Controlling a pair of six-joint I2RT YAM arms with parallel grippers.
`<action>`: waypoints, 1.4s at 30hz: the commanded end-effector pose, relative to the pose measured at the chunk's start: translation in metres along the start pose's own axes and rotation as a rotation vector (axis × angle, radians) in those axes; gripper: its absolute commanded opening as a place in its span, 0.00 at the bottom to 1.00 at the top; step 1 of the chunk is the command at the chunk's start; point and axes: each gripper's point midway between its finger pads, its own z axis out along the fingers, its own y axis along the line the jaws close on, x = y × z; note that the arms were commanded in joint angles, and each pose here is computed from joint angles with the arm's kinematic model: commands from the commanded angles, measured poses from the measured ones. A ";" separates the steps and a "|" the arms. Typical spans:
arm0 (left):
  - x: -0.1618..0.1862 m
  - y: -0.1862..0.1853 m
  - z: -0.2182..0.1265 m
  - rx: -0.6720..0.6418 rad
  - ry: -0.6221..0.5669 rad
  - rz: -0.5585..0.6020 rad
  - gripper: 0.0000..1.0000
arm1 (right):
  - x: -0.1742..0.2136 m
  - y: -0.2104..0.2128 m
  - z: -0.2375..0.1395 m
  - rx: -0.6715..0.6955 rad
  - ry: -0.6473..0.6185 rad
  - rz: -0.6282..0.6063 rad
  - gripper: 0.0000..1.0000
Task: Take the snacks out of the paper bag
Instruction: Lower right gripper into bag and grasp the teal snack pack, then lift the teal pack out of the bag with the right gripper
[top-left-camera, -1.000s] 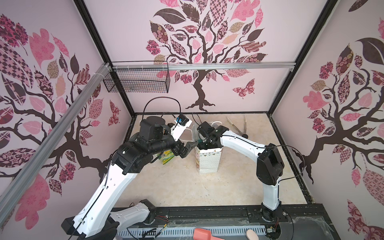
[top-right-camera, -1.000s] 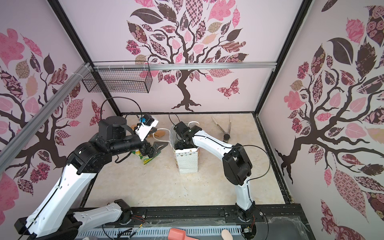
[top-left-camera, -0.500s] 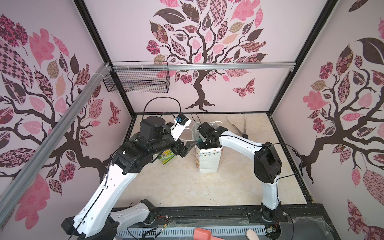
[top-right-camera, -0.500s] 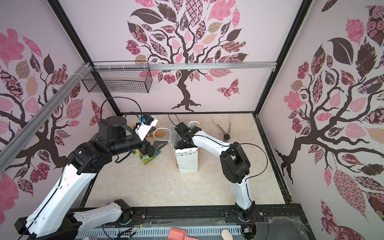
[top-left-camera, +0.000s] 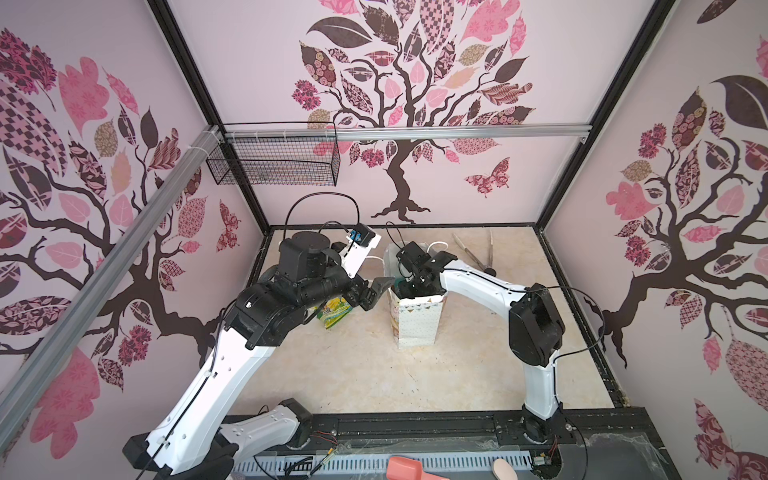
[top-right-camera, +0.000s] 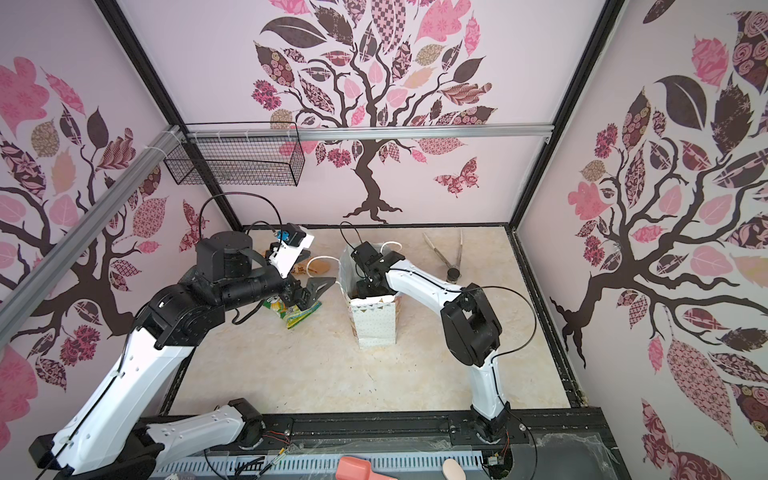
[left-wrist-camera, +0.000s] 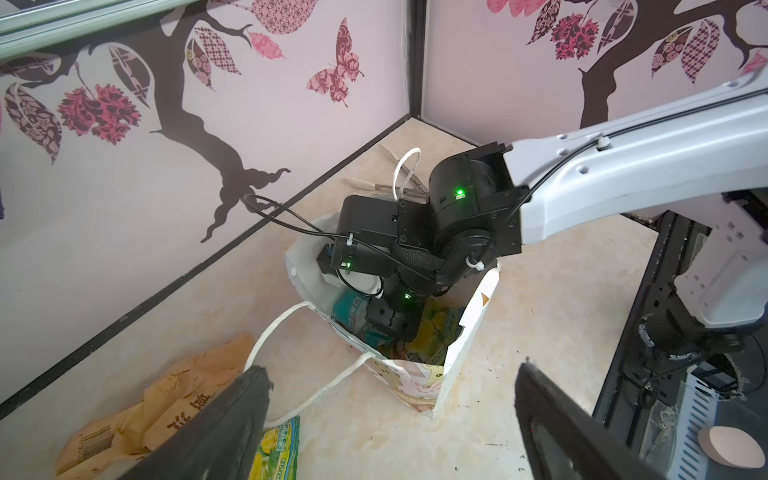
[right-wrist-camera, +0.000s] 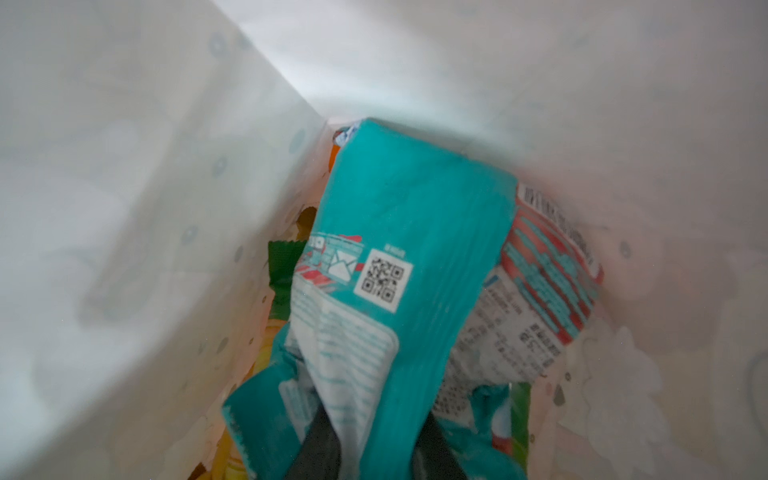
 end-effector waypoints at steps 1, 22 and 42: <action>0.001 0.002 0.002 -0.013 -0.010 -0.014 0.94 | 0.002 0.011 -0.030 -0.050 0.005 -0.001 0.00; -0.002 0.007 0.001 -0.043 -0.031 -0.035 0.94 | -0.040 0.022 -0.114 -0.111 -0.197 0.025 0.00; -0.009 0.009 0.000 -0.052 -0.061 -0.062 0.94 | -0.064 0.027 -0.183 -0.164 -0.391 0.050 0.00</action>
